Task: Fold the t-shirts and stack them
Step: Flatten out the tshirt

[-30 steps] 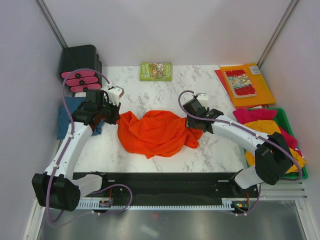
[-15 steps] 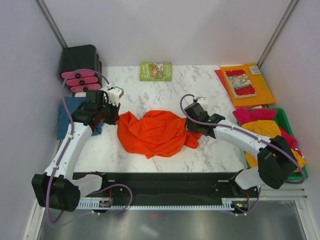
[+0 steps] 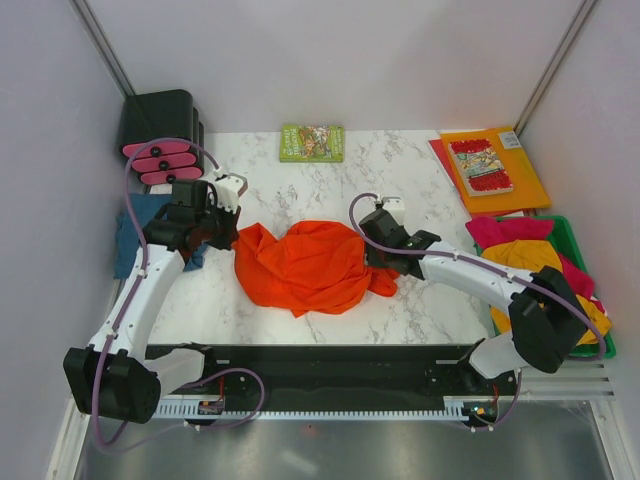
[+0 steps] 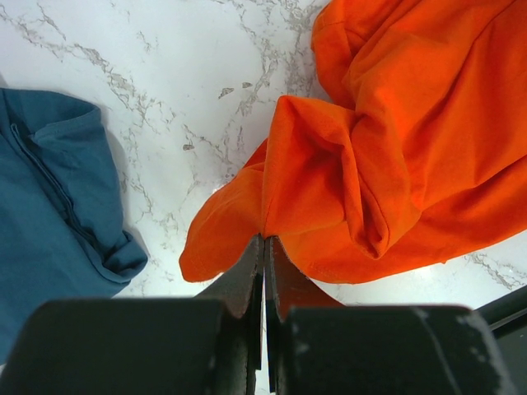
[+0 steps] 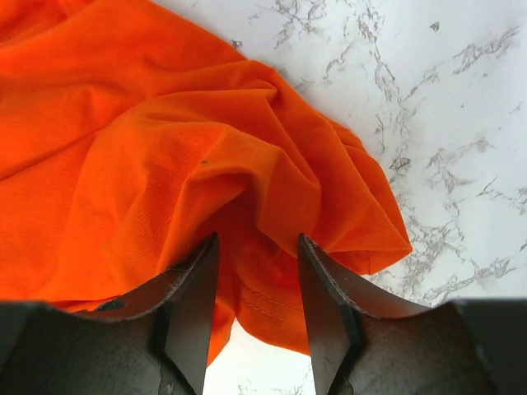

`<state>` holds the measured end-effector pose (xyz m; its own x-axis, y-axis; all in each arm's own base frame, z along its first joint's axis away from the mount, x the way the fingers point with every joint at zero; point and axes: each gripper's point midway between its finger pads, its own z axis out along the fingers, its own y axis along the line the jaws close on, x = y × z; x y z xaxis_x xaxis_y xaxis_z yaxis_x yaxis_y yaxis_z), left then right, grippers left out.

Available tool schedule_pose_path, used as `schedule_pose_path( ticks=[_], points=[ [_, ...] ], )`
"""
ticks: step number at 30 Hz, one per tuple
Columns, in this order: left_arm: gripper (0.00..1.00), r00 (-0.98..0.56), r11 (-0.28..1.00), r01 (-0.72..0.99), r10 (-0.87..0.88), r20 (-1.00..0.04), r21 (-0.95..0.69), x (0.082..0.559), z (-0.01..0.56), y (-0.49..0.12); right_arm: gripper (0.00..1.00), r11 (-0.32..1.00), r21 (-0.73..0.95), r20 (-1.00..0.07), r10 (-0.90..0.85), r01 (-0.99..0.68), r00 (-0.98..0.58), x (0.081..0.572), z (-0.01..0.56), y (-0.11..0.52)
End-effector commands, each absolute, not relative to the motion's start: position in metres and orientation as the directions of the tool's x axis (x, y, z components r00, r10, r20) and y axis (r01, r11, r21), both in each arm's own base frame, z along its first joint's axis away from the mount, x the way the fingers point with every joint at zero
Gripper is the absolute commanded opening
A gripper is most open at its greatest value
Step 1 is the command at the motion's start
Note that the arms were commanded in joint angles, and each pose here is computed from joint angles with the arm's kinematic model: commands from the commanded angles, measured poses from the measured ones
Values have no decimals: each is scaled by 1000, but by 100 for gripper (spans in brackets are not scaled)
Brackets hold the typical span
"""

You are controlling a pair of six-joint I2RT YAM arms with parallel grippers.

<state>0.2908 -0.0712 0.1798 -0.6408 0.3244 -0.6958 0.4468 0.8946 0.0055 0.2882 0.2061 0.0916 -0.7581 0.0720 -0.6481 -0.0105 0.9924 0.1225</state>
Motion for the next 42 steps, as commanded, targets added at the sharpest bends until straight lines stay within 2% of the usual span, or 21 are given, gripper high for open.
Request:
schedule_pose_path(
  ticks=[1, 6, 11, 12, 15, 17, 19, 21, 22, 23, 24, 25, 26, 29, 31, 32, 36, 38, 40, 42],
  points=[
    [2, -632, 905, 426, 303, -713, 7, 293, 188, -69, 49, 990, 141, -666, 106, 15, -738, 292, 98, 205],
    [2, -643, 904, 428, 303, -704, -2, 290, 182, -70, 44, 991, 132, -647, 94, 11, -757, 284, 93, 201],
    [2, -647, 905, 424, 301, -700, -3, 291, 181, -69, 27, 994, 104, -615, 80, 20, -785, 275, 78, 194],
    [2, -646, 905, 425, 301, -702, -4, 292, 181, -70, 23, 995, 102, -610, 81, 24, -788, 274, 76, 194],
    [2, -648, 905, 425, 301, -700, -4, 292, 181, -70, 0, 996, 82, -603, 80, 38, -794, 273, 72, 191],
    [2, -645, 910, 414, 300, -702, 9, 294, 183, -67, 0, 995, 79, -628, 94, 56, -773, 278, 83, 188],
    [2, -625, 921, 388, 288, -726, 32, 300, 197, -61, 0, 994, 55, -703, 108, 97, -703, 291, 112, 175],
    [2, -596, 943, 322, 267, -758, 79, 312, 220, -42, 0, 988, 44, -784, 124, 145, -608, 318, 173, 159],
    [2, -541, 951, 294, 250, -803, 98, 323, 253, -35, 0, 985, 27, -829, 117, 170, -546, 331, 209, 142],
    [2, -507, 954, 283, 234, -829, 96, 329, 272, -31, 0, 966, 103, -877, 200, 237, -436, 356, 271, 115],
    [2, -495, 969, 228, 201, -846, 97, 334, 290, -12, 0, 958, 141, -899, 230, 250, -373, 365, 305, 102],
    [2, -423, 971, 215, 191, -886, 107, 343, 331, -7, 0, 945, 172, -917, 257, 277, -306, 373, 337, 83],
    [2, -401, 974, 199, 181, -898, 108, 346, 348, -1, 0, 945, 201, -944, 257, 257, -208, 375, 394, 76],
    [2, -294, 982, 148, 156, -943, 116, 343, 410, 15, 0, 948, 199, -959, 240, 248, -147, 373, 442, 70],
    [2, -278, 983, 143, 155, -948, 119, 338, 417, 18, 0, 950, 203, -958, 243, 238, -153, 369, 440, 70],
    [2, -279, 982, 153, 153, -948, 114, 332, 415, 15, 0, 952, 187, -952, 237, 243, -194, 370, 418, 72],
    [2, -420, 982, 178, 131, -898, 60, 326, 346, 12, 0, 956, 156, -917, 234, 249, -322, 362, 351, 76],
    [2, -424, 984, 160, 136, -895, 73, 326, 341, 17, 0, 957, 147, -912, 229, 251, -341, 360, 338, 76],
    [2, -388, 986, 143, 140, -911, 91, 328, 357, 22, 0, 955, 144, -926, 222, 260, -306, 363, 355, 72],
    [2, -333, 985, 132, 149, -931, 110, 336, 388, 24, 0, 952, 182, -947, 238, 248, -217, 369, 402, 71]
  ],
)
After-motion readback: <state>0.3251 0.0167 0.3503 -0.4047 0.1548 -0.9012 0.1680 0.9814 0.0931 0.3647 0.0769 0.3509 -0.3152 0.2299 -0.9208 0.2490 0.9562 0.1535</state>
